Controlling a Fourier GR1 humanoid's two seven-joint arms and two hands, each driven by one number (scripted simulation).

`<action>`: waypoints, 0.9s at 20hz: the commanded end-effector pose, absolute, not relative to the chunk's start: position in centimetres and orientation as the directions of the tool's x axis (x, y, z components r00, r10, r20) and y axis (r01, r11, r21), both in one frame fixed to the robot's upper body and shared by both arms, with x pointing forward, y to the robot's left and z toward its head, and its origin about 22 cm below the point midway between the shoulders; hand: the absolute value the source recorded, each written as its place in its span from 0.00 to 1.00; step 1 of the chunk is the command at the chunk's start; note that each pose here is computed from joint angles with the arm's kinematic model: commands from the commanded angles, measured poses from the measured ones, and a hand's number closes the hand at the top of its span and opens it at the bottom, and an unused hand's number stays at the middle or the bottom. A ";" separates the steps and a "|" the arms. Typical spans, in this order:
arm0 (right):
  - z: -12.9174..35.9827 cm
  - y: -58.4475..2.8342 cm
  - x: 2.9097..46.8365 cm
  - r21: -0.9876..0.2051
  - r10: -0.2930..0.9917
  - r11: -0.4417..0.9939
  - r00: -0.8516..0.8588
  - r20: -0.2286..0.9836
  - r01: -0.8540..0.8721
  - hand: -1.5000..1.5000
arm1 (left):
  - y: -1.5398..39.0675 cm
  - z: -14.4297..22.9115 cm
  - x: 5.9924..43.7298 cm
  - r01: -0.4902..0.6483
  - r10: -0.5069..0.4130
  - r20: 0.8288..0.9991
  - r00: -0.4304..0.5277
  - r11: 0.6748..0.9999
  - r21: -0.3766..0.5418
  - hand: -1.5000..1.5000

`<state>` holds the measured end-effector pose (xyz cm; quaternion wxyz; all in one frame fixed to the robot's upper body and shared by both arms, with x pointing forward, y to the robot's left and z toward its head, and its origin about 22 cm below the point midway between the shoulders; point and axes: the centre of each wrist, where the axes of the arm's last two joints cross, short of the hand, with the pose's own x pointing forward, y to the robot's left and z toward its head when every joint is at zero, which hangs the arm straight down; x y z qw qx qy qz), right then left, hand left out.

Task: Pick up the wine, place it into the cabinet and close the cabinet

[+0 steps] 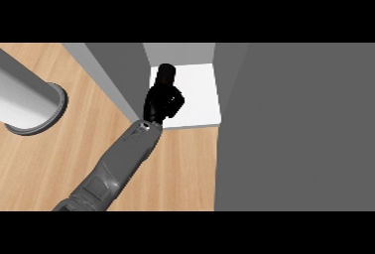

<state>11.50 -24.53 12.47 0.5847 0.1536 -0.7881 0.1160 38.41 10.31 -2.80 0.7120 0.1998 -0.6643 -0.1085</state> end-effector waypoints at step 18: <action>14.5 -24.2 10.3 0.034 -0.192 0.888 -0.301 0.934 -0.459 0.00 | 10.6 -0.1 41.3 -0.243 -0.576 0.816 -0.046 0.799 0.550 1.00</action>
